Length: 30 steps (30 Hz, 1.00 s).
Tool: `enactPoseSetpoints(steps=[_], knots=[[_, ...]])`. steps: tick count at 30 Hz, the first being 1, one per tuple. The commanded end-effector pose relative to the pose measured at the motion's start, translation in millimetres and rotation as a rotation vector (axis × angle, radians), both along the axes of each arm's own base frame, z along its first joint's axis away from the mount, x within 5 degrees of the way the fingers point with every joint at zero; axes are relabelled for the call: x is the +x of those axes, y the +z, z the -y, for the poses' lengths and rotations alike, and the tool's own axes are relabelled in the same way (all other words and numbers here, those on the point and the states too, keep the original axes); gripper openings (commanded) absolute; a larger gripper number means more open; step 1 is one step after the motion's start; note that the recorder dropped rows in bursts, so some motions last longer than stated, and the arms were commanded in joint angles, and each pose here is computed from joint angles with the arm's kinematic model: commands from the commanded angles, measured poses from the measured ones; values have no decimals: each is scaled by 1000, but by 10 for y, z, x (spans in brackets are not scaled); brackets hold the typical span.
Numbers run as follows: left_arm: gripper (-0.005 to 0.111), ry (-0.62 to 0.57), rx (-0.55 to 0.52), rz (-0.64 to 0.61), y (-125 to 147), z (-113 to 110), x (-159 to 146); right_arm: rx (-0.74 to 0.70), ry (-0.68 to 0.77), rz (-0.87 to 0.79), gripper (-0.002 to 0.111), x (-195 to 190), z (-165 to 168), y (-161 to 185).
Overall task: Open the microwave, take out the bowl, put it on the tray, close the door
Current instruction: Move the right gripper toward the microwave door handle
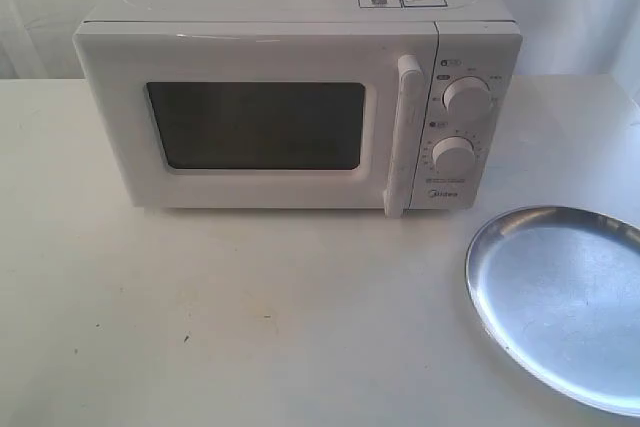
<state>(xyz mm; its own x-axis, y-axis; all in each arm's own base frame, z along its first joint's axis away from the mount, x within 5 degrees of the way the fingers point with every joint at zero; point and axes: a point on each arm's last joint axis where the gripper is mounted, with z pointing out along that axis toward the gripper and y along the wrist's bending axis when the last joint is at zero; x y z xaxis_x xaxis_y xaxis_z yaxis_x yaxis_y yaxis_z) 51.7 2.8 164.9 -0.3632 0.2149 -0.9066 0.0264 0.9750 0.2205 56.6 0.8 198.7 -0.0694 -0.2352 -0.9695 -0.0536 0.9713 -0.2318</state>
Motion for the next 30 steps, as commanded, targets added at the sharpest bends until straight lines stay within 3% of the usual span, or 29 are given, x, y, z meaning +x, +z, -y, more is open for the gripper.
enactPoseSetpoints(steps=[1, 2, 4, 6, 10, 15, 19, 25, 30], knots=[[0, 0, -6, 6, 14, 2, -1, 473, 89, 332, 0, -40, -37, 321], [0, 0, -6, 6, 14, 2, -1, 662, 127, 407, 0, -66, -26, 400], [0, 0, -6, 6, 14, 2, -1, 615, 213, 608, 0, -157, -48, 570], [0, 0, -6, 6, 14, 2, -1, 641, 244, 654, 0, -145, -55, 681], [0, 0, -6, 6, 14, 2, -1, 467, 379, 506, 0, 70, -256, 853], [0, 0, -6, 6, 14, 2, -1, 185, 821, 266, 0, 469, -695, 845], [0, 0, -6, 6, 14, 2, -1, 177, 1021, 78, 0, 964, -859, 546], [0, 0, -6, 6, 14, 2, -1, 138, 1099, -199, 0, 1528, -937, -247], [0, 0, -6, 6, 14, 2, -1, 137, 1105, -276, 0, 1903, -963, -652]])
